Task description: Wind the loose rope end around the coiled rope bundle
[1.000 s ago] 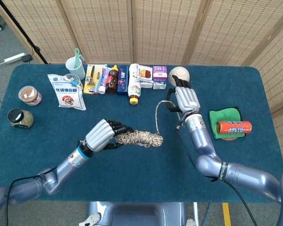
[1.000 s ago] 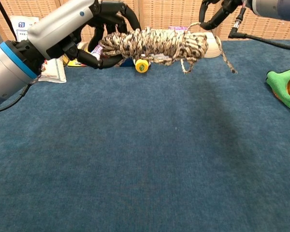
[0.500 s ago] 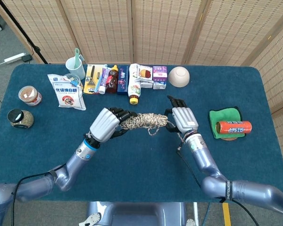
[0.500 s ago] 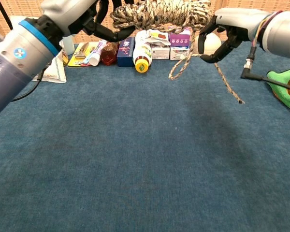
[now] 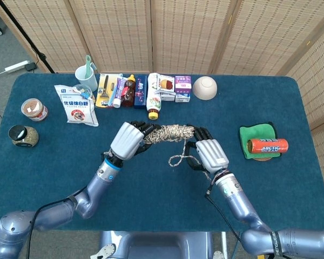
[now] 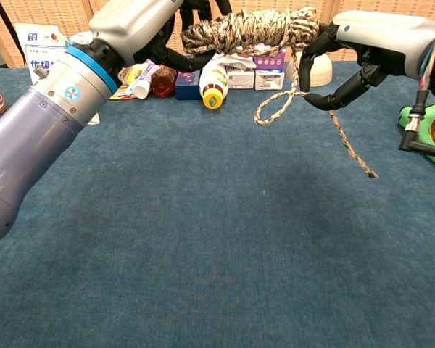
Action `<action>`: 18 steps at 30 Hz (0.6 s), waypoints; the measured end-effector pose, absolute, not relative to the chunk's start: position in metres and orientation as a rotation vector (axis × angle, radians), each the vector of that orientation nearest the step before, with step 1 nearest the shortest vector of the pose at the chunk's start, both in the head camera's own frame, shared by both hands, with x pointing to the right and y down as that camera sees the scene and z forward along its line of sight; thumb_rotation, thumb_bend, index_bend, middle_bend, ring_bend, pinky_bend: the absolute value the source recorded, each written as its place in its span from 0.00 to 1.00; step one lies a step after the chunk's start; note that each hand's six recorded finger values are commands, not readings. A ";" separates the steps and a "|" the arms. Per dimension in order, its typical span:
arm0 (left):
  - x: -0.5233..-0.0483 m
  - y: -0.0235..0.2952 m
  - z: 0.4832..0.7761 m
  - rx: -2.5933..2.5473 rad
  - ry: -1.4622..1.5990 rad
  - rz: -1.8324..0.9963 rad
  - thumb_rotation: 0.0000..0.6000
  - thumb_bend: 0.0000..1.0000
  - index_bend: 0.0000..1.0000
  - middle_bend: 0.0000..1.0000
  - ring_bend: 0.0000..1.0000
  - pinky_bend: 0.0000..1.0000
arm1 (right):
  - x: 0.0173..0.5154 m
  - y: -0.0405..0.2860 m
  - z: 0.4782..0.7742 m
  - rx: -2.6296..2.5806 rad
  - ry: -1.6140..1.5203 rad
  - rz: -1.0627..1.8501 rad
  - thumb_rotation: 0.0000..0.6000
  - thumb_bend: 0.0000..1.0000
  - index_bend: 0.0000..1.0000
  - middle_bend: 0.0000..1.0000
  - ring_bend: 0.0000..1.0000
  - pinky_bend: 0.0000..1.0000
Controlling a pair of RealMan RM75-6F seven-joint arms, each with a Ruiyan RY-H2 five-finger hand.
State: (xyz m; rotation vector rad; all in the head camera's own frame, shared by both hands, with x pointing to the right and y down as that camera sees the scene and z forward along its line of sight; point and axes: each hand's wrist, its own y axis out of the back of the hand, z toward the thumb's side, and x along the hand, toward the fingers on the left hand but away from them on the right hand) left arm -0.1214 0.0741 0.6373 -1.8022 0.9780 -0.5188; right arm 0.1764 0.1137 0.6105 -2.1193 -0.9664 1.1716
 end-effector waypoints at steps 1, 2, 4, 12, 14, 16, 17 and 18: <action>-0.120 0.074 0.638 -1.801 0.978 -0.522 1.00 0.57 0.77 0.65 0.60 0.74 | 0.176 0.116 0.608 -2.120 -0.968 1.166 1.00 0.49 0.69 0.00 0.00 0.00; -0.120 0.074 0.640 -1.798 0.978 -0.527 1.00 0.57 0.77 0.65 0.60 0.74 | 0.176 0.117 0.606 -2.120 -0.969 1.163 1.00 0.49 0.69 0.00 0.00 0.00; -0.119 0.073 0.641 -1.792 0.981 -0.535 1.00 0.57 0.77 0.65 0.60 0.74 | 0.175 0.120 0.603 -2.116 -0.966 1.158 1.00 0.49 0.69 0.00 0.00 0.00; -0.117 0.074 0.650 -1.784 0.944 -0.559 1.00 0.57 0.77 0.65 0.60 0.74 | 0.171 0.124 0.591 -2.127 -0.974 1.124 1.00 0.49 0.69 0.00 0.00 0.00; -0.116 0.078 0.652 -1.781 0.920 -0.550 1.00 0.57 0.77 0.65 0.60 0.74 | 0.168 0.125 0.586 -2.133 -0.974 1.106 1.00 0.49 0.69 0.00 0.00 0.00; -0.115 0.080 0.655 -1.777 0.902 -0.548 1.00 0.57 0.77 0.65 0.60 0.74 | 0.164 0.125 0.578 -2.136 -0.972 1.083 1.00 0.49 0.69 0.00 0.00 0.00; -0.115 0.082 0.657 -1.774 0.893 -0.550 1.00 0.57 0.77 0.65 0.60 0.74 | 0.162 0.124 0.574 -2.137 -0.972 1.073 1.00 0.49 0.69 0.00 0.00 0.00; -0.115 0.083 0.658 -1.772 0.886 -0.552 1.00 0.57 0.77 0.65 0.60 0.74 | 0.161 0.124 0.570 -2.138 -0.975 1.062 1.00 0.49 0.69 0.00 0.00 0.00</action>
